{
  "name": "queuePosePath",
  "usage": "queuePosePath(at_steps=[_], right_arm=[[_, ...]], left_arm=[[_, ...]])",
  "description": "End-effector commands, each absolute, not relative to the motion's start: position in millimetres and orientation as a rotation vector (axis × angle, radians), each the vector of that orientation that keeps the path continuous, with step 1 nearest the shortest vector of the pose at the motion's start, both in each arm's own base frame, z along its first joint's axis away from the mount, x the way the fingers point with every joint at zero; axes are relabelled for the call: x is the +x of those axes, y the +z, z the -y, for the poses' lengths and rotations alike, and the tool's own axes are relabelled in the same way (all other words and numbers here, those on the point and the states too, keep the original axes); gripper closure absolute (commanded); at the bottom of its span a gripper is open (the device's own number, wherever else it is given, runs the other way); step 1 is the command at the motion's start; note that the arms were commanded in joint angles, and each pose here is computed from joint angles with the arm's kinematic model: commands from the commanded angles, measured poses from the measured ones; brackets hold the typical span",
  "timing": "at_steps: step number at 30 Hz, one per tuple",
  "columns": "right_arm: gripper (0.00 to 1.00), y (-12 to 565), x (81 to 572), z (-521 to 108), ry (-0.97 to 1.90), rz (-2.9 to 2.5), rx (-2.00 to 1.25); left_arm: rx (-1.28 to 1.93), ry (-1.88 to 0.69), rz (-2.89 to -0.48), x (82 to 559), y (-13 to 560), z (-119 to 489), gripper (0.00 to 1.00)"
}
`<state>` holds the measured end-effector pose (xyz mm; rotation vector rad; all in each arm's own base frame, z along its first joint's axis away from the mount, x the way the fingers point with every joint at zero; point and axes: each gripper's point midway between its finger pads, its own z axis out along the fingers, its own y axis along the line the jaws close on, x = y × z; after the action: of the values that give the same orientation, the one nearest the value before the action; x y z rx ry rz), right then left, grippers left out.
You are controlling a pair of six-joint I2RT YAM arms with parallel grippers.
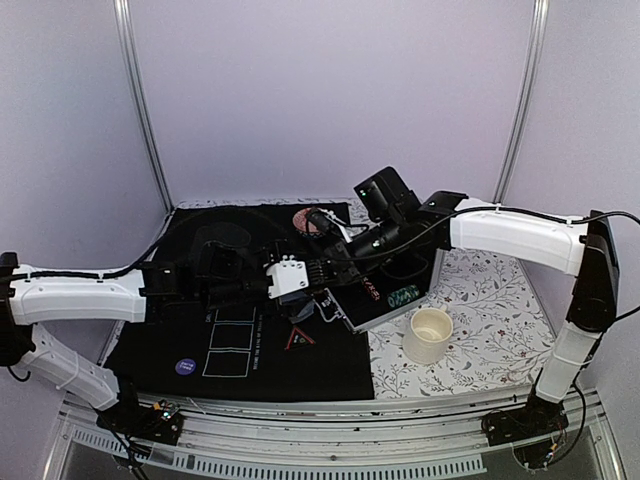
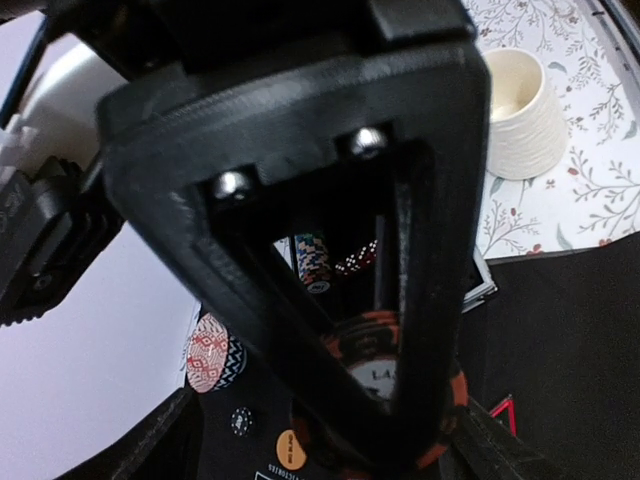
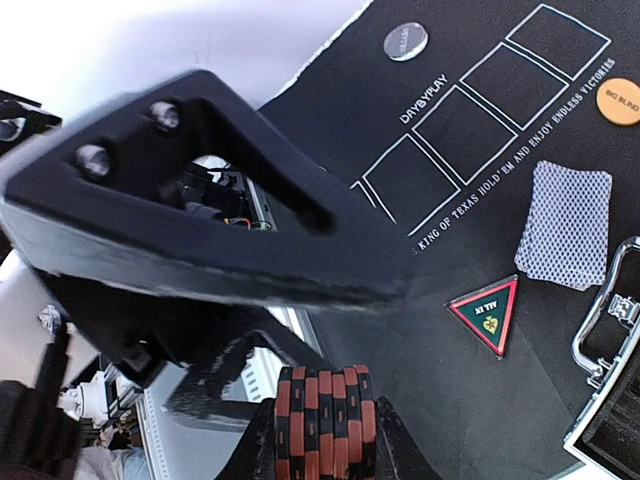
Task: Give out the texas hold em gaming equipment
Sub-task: Pass from the right arm to the left
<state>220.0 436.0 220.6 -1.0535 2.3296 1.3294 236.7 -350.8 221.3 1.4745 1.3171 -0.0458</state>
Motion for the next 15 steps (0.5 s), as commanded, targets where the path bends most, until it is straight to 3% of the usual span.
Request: queuePosePath(at_steps=[1,5,15], right_arm=[[0.98,257,213,-439,1.428,-2.195,-1.068],[0.98,256,212,-440,1.437,-2.197,-1.065],[0.98,260,213,-438,1.423,-2.189,-1.053]], left_arm=[[1.434,-0.013,-1.275,244,238,359,0.21],[1.463,-0.038,-1.275,240,233,363,0.35],[1.474,-0.145,-1.24,227,243,370,0.35]])
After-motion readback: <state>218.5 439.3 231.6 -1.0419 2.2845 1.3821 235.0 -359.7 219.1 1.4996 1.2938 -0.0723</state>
